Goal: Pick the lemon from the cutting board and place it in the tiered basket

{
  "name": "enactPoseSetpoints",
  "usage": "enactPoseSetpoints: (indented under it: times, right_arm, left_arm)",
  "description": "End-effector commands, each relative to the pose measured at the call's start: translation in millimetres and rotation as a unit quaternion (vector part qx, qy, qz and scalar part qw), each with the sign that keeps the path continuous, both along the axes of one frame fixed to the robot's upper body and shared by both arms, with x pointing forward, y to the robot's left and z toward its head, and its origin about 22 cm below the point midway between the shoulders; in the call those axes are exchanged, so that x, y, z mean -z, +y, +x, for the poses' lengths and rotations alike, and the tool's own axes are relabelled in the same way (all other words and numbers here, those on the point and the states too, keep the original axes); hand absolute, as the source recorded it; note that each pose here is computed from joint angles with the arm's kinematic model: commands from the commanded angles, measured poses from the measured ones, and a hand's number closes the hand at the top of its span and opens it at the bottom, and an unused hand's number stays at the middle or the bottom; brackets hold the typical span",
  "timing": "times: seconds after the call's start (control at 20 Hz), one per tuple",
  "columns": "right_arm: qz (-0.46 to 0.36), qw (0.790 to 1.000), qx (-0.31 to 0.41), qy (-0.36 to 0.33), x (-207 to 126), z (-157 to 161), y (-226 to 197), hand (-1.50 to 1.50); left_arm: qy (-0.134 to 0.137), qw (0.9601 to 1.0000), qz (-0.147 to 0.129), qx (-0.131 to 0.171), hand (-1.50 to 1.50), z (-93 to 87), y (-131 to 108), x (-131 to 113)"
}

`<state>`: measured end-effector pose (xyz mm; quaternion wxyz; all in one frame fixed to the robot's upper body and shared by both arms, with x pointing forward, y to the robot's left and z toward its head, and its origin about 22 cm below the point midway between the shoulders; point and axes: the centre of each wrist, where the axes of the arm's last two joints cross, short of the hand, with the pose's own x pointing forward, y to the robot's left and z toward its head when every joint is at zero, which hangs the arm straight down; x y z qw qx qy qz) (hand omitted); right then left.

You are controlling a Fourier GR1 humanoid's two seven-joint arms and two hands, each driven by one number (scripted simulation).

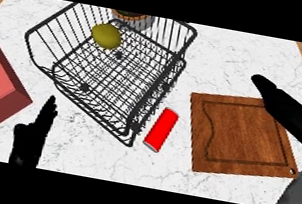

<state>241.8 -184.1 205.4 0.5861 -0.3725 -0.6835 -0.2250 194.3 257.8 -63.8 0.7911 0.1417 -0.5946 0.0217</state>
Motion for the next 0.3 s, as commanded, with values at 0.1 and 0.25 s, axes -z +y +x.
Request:
enactPoseSetpoints:
  times: [0.1, 0.25]
  right_arm:
    - [-0.006, 0.999, -0.021, 0.043, -5, -99, -42, -1.50]
    - [-0.006, 0.998, -0.028, 0.048, -8, -127, -53, -1.50]
  left_arm:
    - [0.010, 0.9999, 0.004, 0.003, 0.00, -4.1, 7, -1]
    - [0.004, 1.0000, -0.001, -0.001, 0.00, -16.3, 13, 4]
